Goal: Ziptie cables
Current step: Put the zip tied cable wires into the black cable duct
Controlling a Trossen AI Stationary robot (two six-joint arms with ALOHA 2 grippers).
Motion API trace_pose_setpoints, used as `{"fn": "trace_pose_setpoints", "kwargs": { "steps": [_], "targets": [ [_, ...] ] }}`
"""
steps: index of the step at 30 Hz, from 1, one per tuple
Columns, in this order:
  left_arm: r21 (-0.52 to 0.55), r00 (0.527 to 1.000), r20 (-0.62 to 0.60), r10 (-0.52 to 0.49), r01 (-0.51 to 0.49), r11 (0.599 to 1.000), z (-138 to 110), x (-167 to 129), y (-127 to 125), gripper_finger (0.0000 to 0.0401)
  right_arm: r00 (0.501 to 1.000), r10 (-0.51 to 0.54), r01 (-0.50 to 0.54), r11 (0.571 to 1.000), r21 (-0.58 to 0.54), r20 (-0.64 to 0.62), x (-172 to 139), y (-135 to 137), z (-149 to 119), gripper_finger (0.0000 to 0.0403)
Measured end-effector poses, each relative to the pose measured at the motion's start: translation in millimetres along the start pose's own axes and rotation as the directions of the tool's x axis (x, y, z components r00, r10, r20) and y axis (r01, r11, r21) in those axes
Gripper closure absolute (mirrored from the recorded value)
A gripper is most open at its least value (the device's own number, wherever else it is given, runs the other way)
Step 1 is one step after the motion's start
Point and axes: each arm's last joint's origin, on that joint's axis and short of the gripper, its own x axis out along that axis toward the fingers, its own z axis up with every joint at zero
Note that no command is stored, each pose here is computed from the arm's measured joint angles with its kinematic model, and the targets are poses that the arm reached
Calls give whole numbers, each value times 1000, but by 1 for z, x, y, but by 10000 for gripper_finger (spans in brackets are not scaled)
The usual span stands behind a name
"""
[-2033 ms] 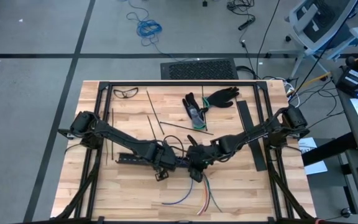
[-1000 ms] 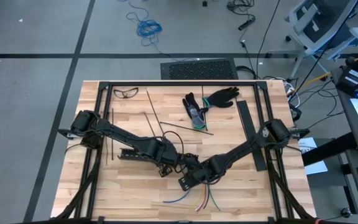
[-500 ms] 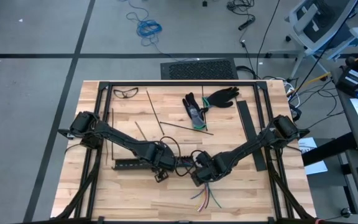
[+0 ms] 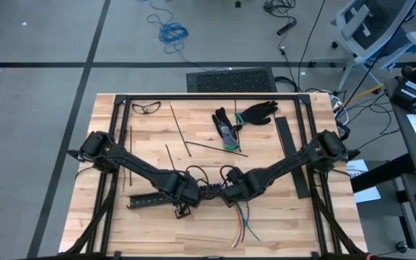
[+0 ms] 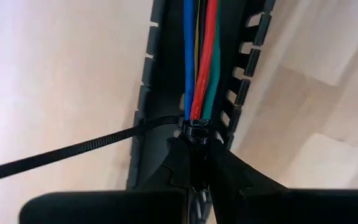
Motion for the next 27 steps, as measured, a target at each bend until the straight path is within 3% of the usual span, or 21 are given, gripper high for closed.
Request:
{"fn": "trace_pose_setpoints", "kwargs": {
  "steps": [8, 12, 14, 17, 21, 27],
  "targets": [
    [219, 992, 90, 85, -103, 970, 3, 0, 2, 371, 994, -28, 32, 999, -43, 104, -37, -19, 9, 403],
    [318, 991, 99, 94, -120, 940, 3, 0, 2, 371, 984, 41, -21, 993, -116, 173, -63, -28, 18, 403],
    [359, 990, 105, 98, -130, 924, 3, 0, 2, 371, 977, 86, -44, 977, -209, 193, -67, -27, 21, 403],
    [413, 988, 118, 104, -144, 899, 4, 0, 2, 371, 961, 181, -102, 935, -340, 208, -60, -25, 23, 403],
    [415, 984, 129, 121, -164, 895, 4, 0, 3, 371, 923, 362, -260, 835, -484, 128, -34, -22, 19, 403],
    [291, 986, 115, 122, -150, 945, 4, 0, 4, 371, 895, 430, -350, 839, -418, 114, 4, -43, 26, 382]
  ]
}}
